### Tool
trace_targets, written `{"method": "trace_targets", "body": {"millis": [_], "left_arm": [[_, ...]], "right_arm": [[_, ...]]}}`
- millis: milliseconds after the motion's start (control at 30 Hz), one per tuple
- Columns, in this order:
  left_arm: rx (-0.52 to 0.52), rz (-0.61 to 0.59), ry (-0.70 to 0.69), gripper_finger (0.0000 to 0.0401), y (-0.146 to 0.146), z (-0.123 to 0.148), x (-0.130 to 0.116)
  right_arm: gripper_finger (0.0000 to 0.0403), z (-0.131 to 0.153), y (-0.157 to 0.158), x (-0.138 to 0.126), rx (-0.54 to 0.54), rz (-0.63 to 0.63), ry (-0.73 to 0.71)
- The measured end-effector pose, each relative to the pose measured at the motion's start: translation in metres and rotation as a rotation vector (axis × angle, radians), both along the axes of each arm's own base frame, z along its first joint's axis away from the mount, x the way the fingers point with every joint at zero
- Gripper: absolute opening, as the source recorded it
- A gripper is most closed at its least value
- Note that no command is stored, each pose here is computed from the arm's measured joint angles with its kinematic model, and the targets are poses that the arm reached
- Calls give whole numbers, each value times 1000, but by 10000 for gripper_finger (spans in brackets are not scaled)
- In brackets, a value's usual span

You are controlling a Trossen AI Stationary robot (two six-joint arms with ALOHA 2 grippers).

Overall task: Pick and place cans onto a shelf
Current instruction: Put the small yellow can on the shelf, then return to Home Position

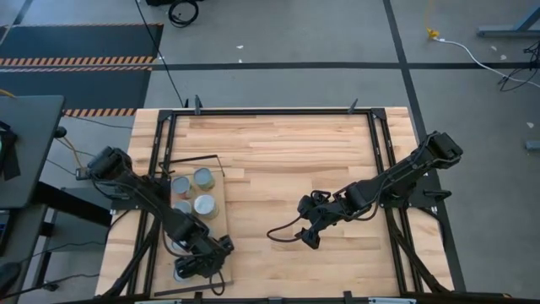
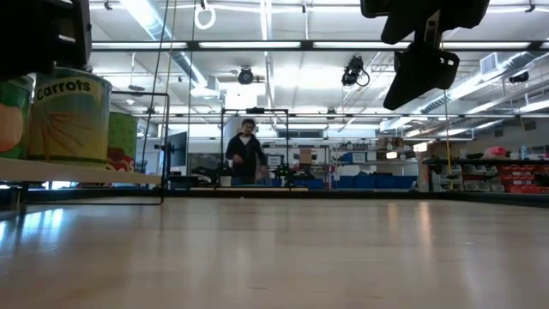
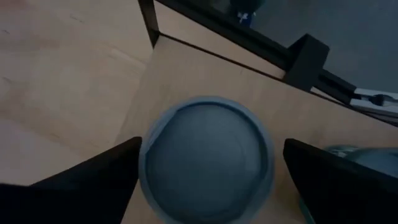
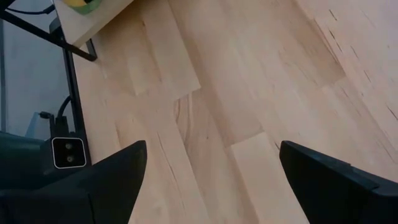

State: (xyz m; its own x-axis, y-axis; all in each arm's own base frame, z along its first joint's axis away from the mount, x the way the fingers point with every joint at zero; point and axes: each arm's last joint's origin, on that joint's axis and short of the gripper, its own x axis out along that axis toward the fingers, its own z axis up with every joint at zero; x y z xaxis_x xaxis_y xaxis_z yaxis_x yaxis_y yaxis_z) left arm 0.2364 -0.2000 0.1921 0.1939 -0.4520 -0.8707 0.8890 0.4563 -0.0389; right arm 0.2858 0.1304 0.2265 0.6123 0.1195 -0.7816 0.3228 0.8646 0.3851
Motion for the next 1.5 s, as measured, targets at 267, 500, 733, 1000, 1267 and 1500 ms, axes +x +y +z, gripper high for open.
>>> {"method": "trace_targets", "body": {"millis": [267, 500, 733, 1000, 1267, 1500], "left_arm": [[2, -3, 11, 395, 5, 9, -6], [-7, 4, -4, 395, 3, 14, -9], [11, 9, -33, 395, 0, 14, -11], [-5, 12, -54, 395, -5, 36, -5], [86, 107, 21, 395, 1, 53, -6], [143, 301, 71, 356, 32, 75, -15]], "right_arm": [[374, 0, 0, 0, 1, 6, 2], [374, 0, 0, 0, -2, 36, 4], [374, 0, 0, 0, -17, 21, -3], [374, 0, 0, 0, -12, 14, -3], [372, 1, -2, 2, -59, 67, -27], [335, 4, -13, 11, -80, 52, -76]]}}
